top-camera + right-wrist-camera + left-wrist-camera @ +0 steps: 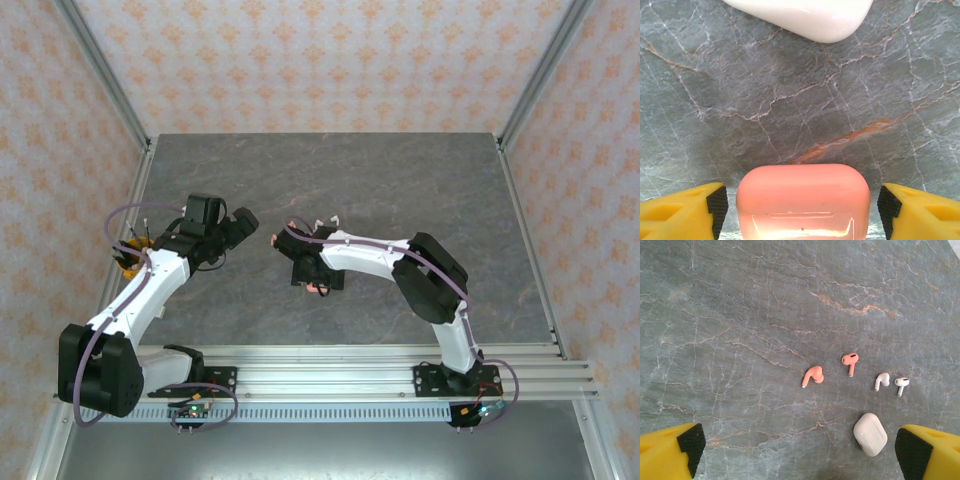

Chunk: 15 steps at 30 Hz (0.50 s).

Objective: Insert the wireless bluetooth earbuds into the charging case

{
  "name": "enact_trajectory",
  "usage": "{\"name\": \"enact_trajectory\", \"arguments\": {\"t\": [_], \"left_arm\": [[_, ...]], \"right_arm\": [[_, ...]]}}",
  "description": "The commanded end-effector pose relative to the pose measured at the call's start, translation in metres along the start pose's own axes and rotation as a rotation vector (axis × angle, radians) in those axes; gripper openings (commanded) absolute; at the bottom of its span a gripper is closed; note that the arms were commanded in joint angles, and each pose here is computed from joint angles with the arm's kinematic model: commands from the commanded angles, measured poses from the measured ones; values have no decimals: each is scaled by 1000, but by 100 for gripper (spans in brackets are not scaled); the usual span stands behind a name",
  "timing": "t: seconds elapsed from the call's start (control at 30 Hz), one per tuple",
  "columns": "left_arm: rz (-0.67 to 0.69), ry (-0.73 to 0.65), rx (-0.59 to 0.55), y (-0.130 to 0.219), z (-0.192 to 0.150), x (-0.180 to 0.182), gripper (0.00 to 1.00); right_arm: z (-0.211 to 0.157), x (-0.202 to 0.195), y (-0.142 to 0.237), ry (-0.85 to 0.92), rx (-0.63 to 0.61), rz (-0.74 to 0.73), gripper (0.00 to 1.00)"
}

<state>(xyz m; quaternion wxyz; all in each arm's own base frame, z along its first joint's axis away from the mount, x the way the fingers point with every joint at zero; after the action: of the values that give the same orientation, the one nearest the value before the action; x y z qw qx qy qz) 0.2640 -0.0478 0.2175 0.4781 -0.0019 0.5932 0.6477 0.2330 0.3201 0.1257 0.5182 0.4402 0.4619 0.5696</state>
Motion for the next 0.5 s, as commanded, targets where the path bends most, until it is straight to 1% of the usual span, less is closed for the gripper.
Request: {"name": "enact_trajectory", "arguments": {"t": [0.0, 0.47], "left_arm": [[-11, 10, 3, -1, -3, 1, 100], [1, 4, 2, 0, -3, 2, 100]], "right_arm": [[-1, -4, -1, -15, -12, -34, 79], [-11, -3, -3, 9, -1, -58, 74]]}}
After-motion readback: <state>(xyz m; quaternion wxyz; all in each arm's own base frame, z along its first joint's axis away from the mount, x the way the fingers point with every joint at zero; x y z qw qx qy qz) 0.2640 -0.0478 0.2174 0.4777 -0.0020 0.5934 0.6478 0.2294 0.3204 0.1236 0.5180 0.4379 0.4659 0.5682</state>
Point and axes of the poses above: each hand's point on the last joint's axis, 136 mm out from that joint toward the fingers, its own y axis back along the fingers, its own x axis along the line the jaws close on, z = x × y, the point moved 10 cm from there along y, back along the fingers, and after that the axes turned 9 degrees about y, right-handed, at the moved point
